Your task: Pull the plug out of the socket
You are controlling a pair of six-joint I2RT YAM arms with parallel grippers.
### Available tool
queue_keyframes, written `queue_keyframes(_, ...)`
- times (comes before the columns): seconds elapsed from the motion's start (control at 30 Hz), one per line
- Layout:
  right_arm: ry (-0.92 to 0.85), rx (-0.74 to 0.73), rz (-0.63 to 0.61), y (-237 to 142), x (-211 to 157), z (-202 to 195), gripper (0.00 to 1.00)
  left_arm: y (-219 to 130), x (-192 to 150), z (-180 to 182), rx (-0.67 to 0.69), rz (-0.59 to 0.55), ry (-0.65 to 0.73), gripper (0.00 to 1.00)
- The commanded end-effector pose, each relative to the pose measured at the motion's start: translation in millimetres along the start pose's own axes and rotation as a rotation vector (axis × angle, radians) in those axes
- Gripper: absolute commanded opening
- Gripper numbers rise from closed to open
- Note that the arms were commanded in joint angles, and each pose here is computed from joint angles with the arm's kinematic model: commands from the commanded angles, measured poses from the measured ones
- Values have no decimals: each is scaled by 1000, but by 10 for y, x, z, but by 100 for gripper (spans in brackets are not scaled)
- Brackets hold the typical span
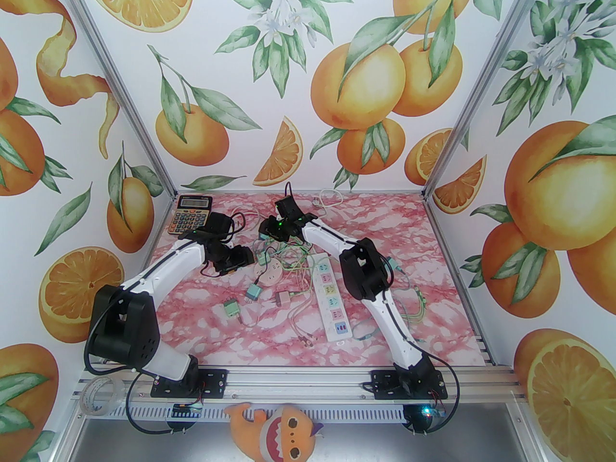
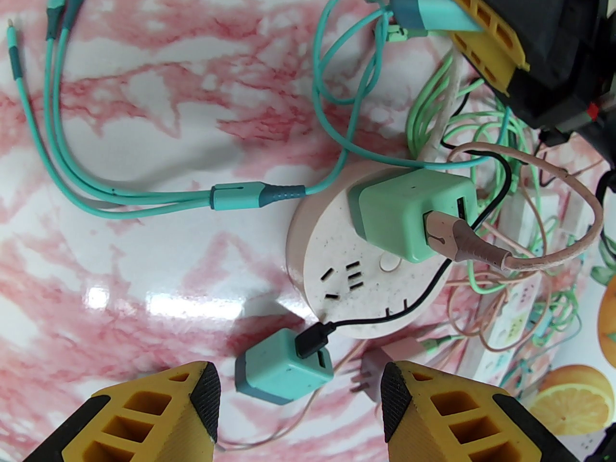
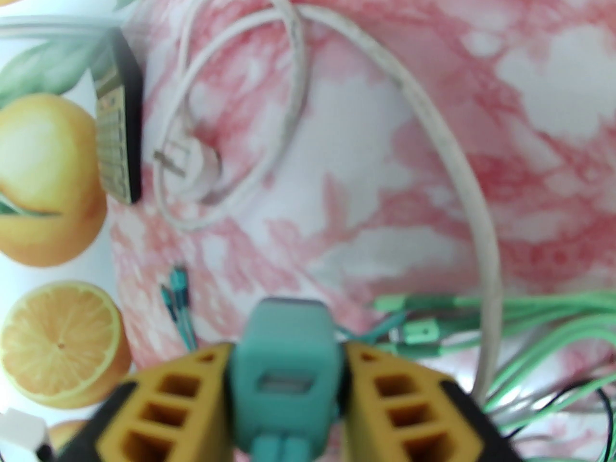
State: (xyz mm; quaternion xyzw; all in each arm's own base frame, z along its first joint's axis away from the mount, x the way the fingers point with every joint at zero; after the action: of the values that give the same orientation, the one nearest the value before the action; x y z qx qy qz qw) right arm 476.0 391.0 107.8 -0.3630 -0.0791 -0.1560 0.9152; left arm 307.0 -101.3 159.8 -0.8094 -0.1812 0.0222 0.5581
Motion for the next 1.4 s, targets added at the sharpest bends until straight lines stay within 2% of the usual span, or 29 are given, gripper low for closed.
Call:
queue_keyframes(0.0,28,75,-32,-71,132,153,50,-99,19,-36,-33,-35,37,62)
queue_keyframes(0.07,16,89,-20,-174,105,228,64,-103,34,-66,-51,-43,57,62)
queue_keyframes(0.13,4,102,-10,-295,69,295,70,-113,60,-102,-64,-56,80,62)
queue_keyframes(0.53,-80,55,20,-1186,-356,321,72,12,182,-458,-117,-119,331,58)
queue_keyframes(0.73,-118,-5,4,-1537,-596,147,70,211,266,-558,-55,-119,456,56)
queue_keyframes(1.0,-116,-36,21,-1661,-807,-54,69,294,293,-455,49,-103,609,49)
queue_keyframes(1.23,-114,-29,22,-1668,-800,-37,69,443,250,-447,37,-59,665,46)
queue_keyframes(1.37,-127,-32,28,-1686,-790,-13,69,564,230,-543,-6,-44,692,48)
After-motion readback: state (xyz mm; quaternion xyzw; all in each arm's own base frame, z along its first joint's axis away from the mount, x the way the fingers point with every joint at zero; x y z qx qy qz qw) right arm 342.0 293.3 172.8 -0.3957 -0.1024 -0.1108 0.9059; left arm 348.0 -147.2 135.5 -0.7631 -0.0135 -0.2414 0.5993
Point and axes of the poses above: each hand's point on the last joint's axis, 136 mm out from that joint toward the fingers, its own y axis out along the fingers, its own z axis along the line the jaws close on, x = y × z, the point moved 6 cm from there along -y, back along the fingers, and after that the axes turned 2 degrees about -y, right-handed, at the moved point
